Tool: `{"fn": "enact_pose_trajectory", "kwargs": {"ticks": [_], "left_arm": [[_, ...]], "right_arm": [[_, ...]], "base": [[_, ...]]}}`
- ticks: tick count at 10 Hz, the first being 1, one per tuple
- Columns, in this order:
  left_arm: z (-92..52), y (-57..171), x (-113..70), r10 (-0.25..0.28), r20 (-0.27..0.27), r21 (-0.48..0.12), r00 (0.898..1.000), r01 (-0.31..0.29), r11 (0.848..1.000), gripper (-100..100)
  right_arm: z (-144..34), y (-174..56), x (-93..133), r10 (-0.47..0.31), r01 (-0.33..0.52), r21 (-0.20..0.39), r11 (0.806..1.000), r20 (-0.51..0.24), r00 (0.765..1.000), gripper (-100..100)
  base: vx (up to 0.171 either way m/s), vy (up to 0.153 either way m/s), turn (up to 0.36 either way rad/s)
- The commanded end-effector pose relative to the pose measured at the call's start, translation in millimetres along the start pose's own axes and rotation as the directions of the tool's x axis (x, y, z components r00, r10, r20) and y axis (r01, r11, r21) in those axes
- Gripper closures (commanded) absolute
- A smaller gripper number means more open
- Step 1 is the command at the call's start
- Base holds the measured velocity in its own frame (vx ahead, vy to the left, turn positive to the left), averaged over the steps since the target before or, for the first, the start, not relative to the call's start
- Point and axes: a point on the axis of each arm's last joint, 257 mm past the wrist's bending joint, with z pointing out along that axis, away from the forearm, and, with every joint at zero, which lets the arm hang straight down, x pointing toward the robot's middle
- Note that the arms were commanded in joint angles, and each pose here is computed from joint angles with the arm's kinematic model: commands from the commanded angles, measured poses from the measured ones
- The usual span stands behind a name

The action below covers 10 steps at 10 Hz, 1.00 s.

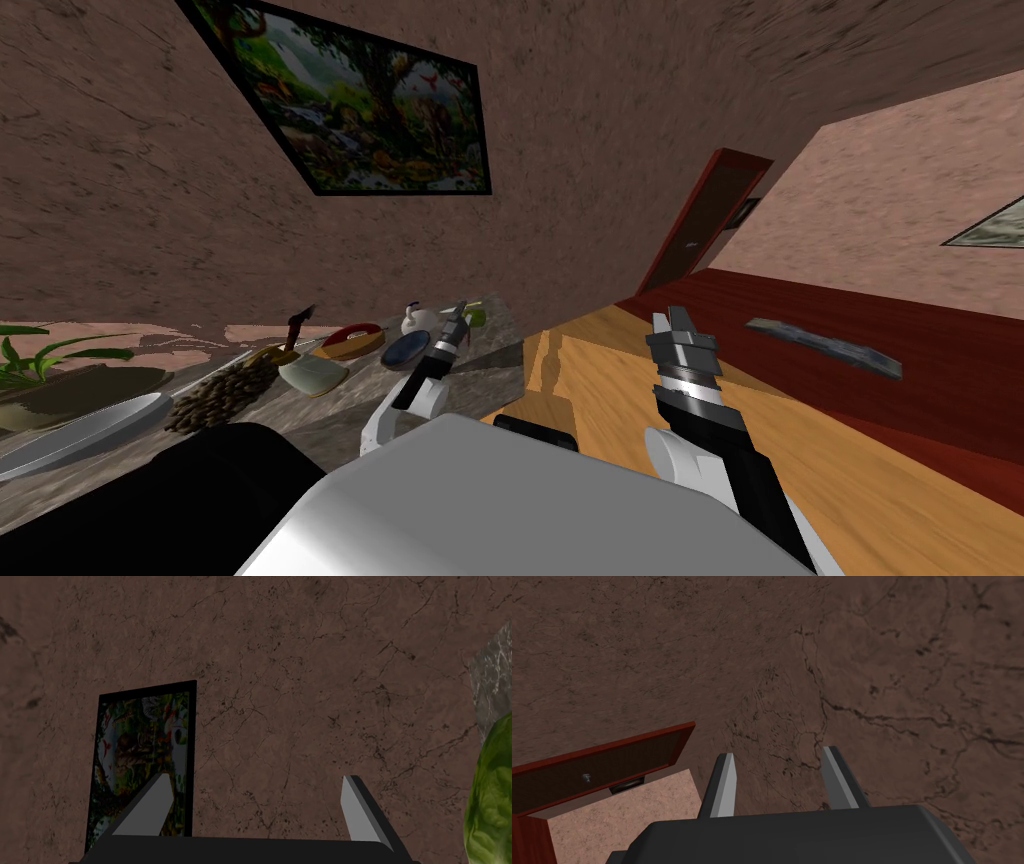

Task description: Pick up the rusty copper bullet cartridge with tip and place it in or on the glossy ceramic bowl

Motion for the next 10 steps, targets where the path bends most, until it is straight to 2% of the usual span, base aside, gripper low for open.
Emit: {"fn": "enact_pose_trajectory", "kwargs": {"ticks": [1, 3, 5, 6, 8, 9, 10], "left_arm": [[-2.2, 6.1, -2.2, 0.020, -0.008, -0.031, 1.000, -0.020, 0.999, -100], [-5.1, 29.5, -6.6, 0.080, -0.039, -0.115, 0.996, -0.084, 0.990, -100], [-9.8, 52.1, -12.1, 0.139, -0.080, -0.191, 0.987, -0.152, 0.970, -100], [-10.5, 55.4, -12.4, 0.139, -0.081, -0.204, 0.987, -0.152, 0.967, -100], [-17.1, 78.8, -19.2, 0.192, -0.131, -0.278, 0.973, -0.222, 0.935, -100], [-18.5, 83.1, -19.9, 0.193, -0.133, -0.294, 0.972, -0.224, 0.929, -100], [-23.2, 96.5, -24.2, 0.217, -0.162, -0.336, 0.963, -0.261, 0.905, -100]], "right_arm": [[0.0, 0.0, 0.0, 0.000, 0.000, 0.000, 1.000, 0.000, 1.000, 0], [0.0, 0.0, 0.0, 0.000, 0.000, 0.000, 1.000, 0.000, 1.000, 0], [0.0, 0.0, 0.0, 0.000, 0.000, 0.000, 1.000, 0.000, 1.000, 0], [0.0, 0.0, 0.0, 0.000, 0.000, 0.000, 1.000, 0.000, 1.000, 0], [0.0, 0.0, 0.0, 0.000, 0.000, 0.000, 1.000, 0.000, 1.000, 0], [0.0, 0.0, 0.0, 0.000, 0.000, 0.000, 1.000, 0.000, 1.000, 0], [0.0, 0.0, 0.0, 0.000, 0.000, 0.000, 1.000, 0.000, 1.000, 0]], "base": [[0.017, -0.004, 0.022], [0.017, -0.001, 0.054], [0.021, -0.002, 0.059], [0.017, -0.004, 0.017], [0.017, -0.007, 0.016], [0.016, -0.008, 0.004], [0.014, -0.010, 0.000]]}}
